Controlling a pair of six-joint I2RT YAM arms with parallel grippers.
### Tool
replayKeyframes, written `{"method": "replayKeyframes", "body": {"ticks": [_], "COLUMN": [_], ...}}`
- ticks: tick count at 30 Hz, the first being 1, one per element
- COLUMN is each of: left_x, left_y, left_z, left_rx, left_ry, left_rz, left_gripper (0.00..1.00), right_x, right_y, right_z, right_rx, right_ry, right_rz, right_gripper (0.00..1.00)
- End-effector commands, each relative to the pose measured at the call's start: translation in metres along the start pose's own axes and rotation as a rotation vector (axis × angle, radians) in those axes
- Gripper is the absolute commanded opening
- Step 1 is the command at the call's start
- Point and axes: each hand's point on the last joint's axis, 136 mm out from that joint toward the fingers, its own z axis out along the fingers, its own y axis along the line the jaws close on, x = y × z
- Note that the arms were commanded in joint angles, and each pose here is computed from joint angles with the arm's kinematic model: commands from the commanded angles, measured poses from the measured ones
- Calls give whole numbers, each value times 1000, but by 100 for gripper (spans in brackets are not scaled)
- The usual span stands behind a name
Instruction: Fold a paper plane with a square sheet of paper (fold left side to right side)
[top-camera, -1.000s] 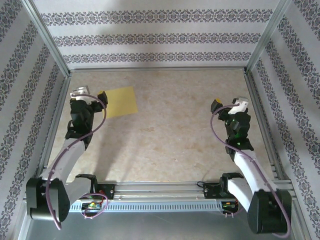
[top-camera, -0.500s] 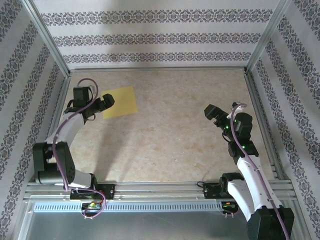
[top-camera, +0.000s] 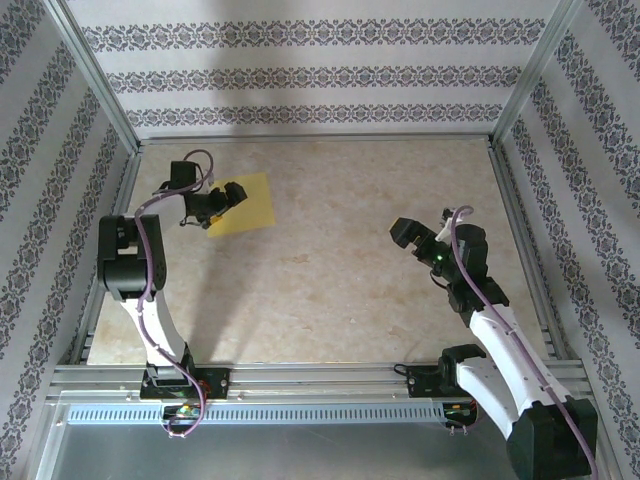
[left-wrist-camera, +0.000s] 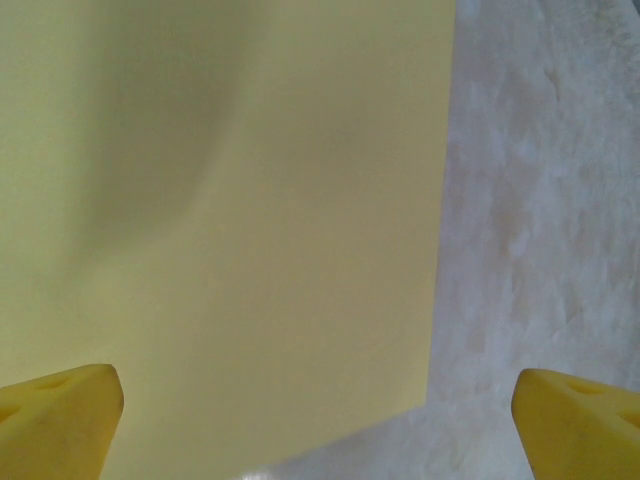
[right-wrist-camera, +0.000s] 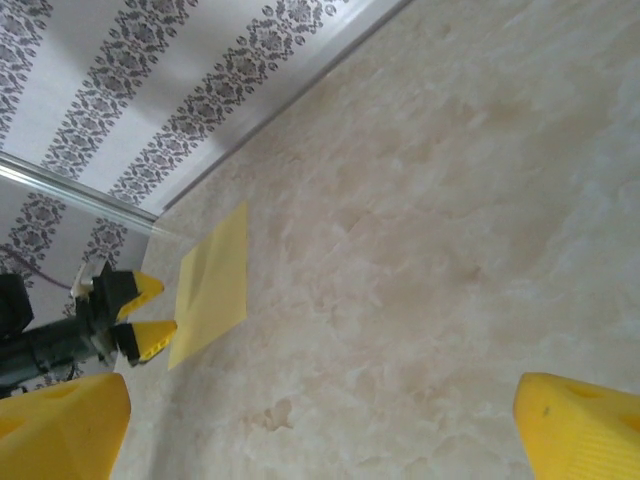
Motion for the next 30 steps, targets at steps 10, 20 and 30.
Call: {"method": "replayKeyframes", "body": {"ticks": [10,20,30], "left_x": [13,82,183], "left_y": [-9,0,-26], "left_z": [38,40,34], "left_rx": [-18,-48,-30], "left_ry": [99,226,324], "left_rz": [44,47,56], "left_gripper": [100,100,100], "right_x": [1,-1,4], "right_y": [1,-5,-15], "right_z": [-6,-8,-11], "right_rx": [79,139,175], "right_ry": [12,19,22], "right_rz": [-54,-94,-101], "right_gripper": [98,98,98]}}
